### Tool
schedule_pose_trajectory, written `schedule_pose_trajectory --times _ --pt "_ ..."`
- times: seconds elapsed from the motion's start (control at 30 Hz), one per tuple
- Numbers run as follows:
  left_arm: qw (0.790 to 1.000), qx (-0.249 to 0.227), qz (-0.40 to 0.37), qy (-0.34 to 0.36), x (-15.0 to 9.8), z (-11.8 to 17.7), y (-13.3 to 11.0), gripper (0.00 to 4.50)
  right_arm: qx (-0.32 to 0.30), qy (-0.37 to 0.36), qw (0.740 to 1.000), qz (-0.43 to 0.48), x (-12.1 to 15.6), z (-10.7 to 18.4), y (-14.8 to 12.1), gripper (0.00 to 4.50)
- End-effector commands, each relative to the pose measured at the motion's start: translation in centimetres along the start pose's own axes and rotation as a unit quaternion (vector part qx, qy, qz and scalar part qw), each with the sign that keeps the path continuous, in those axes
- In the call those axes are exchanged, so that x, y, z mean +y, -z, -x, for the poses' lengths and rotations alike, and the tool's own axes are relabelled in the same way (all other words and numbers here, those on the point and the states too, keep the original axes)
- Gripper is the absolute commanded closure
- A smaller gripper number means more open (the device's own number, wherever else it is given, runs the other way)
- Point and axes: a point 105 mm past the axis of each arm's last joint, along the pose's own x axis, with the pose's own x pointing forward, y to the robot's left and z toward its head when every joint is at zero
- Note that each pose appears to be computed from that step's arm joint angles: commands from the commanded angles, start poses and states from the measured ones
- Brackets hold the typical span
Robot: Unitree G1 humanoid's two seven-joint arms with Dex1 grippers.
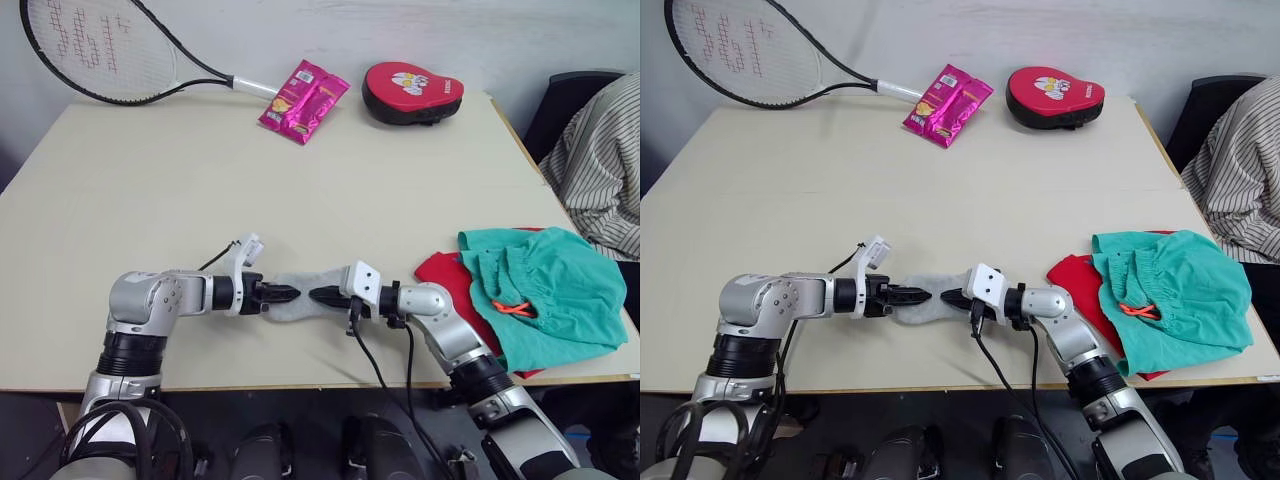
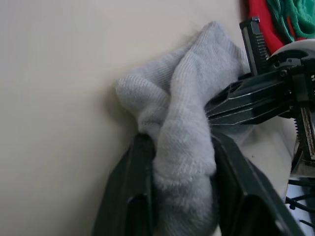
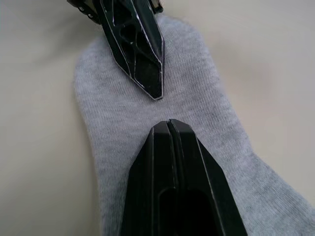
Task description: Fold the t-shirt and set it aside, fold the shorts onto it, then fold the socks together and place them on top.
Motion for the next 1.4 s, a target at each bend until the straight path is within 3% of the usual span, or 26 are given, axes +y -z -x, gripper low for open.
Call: schedule_pose_trajectory --times 0.03,0.13,0.3,0.47,0.6,0.97,1.07,1.2,1.3,1.4 --pt "0.998 -0.020 -0.057 0.008 -1.3 0.2 -2.3 4.46 0.032 0.008 0.999 -0.019 0.1 0.6 1.6 4.50" --pt "0.993 0.004 -0.108 0.056 -3.8 0.3 -3.8 4.49 0.036 0.010 0.999 -0.024 0.1 0.5 1.8 4.50" --pt "0.977 0.057 -0.182 0.096 -5.7 -0.5 -4.9 4.49 0.041 0.016 0.999 -0.030 0.0 0.7 1.9 4.50" --pt "0.969 0.079 -0.204 0.115 -6.3 -3.3 -4.4 4.49 0.045 0.029 0.998 -0.032 -0.1 1.0 1.7 4.50" --pt "0.973 0.056 -0.192 0.118 -5.9 -5.3 -4.1 4.49 0.046 0.044 0.997 -0.036 0.0 1.7 1.2 4.50" --pt "0.951 0.011 -0.236 0.197 -6.2 -5.8 -2.8 0.96 0.061 0.105 0.990 -0.069 0.4 6.5 0.0 4.50" --pt "0.935 -0.027 -0.270 0.228 -6.7 -5.2 -3.3 0.03 0.067 0.121 0.987 -0.077 0.7 8.3 0.0 4.50" --pt "0.915 -0.095 -0.293 0.259 -7.1 -3.5 -4.4 0.01 0.082 0.162 0.979 -0.096 0.5 11.5 0.2 4.50" --pt "0.912 -0.115 -0.302 0.254 -6.3 -2.1 -4.5 0.01 0.079 0.193 0.972 -0.104 0.0 13.9 -0.2 4.50" --pt "0.909 -0.142 -0.314 0.234 -5.5 -0.9 -5.0 0.60 0.027 0.192 0.976 -0.099 -0.2 15.2 -2.2 4.50"
